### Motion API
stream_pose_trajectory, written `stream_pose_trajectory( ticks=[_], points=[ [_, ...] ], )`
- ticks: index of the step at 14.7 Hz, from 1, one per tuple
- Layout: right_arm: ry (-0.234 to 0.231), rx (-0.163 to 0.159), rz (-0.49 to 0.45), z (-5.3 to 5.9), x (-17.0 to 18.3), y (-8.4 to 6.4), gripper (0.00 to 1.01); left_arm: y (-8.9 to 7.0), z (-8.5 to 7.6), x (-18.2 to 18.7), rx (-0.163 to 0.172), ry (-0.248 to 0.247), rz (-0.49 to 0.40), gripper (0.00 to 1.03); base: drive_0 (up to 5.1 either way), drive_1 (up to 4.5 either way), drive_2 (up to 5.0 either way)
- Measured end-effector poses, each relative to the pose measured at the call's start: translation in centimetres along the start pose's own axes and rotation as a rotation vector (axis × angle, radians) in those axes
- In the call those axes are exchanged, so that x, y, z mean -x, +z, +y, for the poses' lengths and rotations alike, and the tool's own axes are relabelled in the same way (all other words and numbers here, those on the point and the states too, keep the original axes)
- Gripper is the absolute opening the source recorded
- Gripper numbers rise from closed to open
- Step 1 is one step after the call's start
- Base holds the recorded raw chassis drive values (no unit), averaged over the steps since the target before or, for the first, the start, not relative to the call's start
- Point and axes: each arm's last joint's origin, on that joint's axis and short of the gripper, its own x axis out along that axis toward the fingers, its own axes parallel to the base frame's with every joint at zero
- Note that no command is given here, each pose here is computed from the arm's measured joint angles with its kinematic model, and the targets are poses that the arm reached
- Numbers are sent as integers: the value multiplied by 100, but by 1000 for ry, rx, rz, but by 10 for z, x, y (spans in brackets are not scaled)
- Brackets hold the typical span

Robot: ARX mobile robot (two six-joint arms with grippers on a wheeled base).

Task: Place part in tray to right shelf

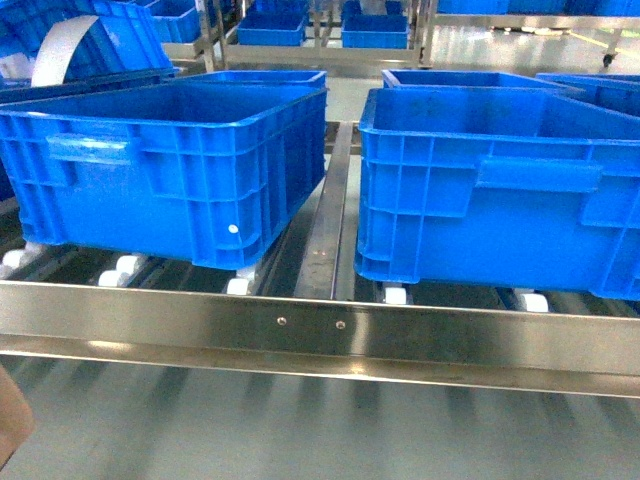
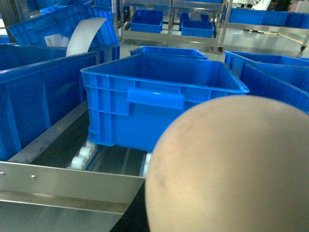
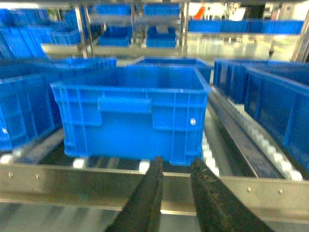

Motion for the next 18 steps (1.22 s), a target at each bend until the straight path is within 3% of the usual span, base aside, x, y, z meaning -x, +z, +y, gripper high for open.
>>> stream_pose_trajectory(
  ticks=[1, 2, 8, 18],
  points=[
    [1, 0, -39, 0, 1, 4, 13, -3, 0, 4, 0, -2, 0, 12, 0, 0, 0],
    [1, 1, -10, 0, 1, 1, 2, -5, 0, 8, 0, -1, -4, 12, 0, 0, 0],
    [1, 0, -19, 0, 1, 2, 2, -18, 0, 27, -1, -2, -26, 12, 0, 0, 0],
    [1, 0, -19, 0, 1, 2, 2, -18, 0, 46, -1, -1, -31, 12, 0, 0, 0]
  ],
)
